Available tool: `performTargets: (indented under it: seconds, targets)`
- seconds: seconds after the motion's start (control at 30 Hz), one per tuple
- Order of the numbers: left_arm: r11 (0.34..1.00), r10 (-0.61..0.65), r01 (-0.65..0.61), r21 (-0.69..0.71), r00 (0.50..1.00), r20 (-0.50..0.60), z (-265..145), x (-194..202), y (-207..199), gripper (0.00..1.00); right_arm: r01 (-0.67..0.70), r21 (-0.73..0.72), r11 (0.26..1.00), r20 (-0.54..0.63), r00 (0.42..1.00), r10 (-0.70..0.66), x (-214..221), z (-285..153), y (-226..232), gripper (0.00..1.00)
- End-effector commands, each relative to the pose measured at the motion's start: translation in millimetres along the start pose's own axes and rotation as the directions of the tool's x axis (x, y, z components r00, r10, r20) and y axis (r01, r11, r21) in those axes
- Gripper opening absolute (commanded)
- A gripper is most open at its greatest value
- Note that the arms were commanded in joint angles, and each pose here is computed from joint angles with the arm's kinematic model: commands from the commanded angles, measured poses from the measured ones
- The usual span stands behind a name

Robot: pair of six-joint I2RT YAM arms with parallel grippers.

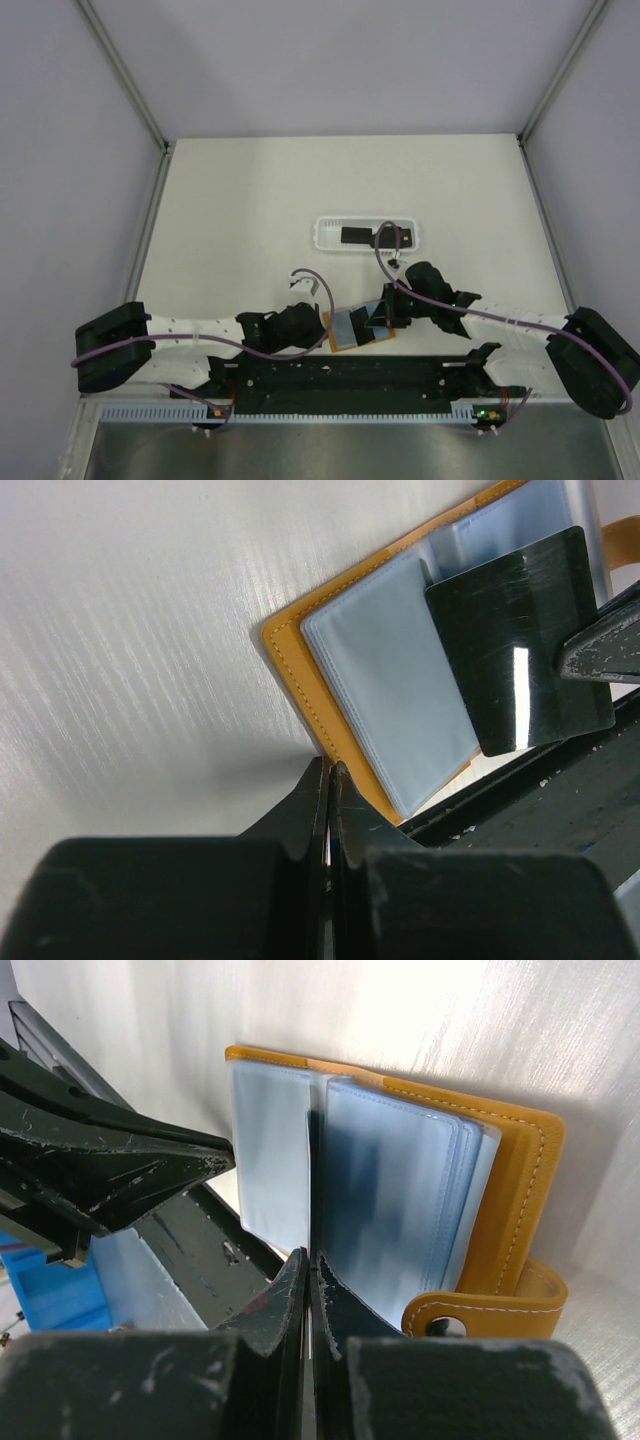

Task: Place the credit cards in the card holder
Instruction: Insert the credit card into the card holder.

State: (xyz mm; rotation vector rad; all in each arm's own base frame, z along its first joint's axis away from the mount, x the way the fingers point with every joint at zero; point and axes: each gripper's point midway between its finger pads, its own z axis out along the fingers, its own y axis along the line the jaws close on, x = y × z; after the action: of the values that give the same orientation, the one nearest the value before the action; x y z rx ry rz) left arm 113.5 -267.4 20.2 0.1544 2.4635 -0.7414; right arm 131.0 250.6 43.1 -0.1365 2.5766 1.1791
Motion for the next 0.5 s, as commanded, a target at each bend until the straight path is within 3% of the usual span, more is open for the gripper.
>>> performTargets:
  seconds: [0.0,0.47]
  targets:
    - [1.000,0.001,-0.001,-0.011,1.000,-0.009,0.4,4.4,5.0,0.00,0.005,-0.017,1.000,0.044,0.999,-0.004,-11.3,0.4,1.9,0.00]
    - [1.000,0.002,-0.002,-0.016,1.000,-0.008,0.5,3.0,3.8,0.00,-0.007,-0.020,1.000,0.067,0.998,0.008,-17.5,-2.3,-2.1,0.00]
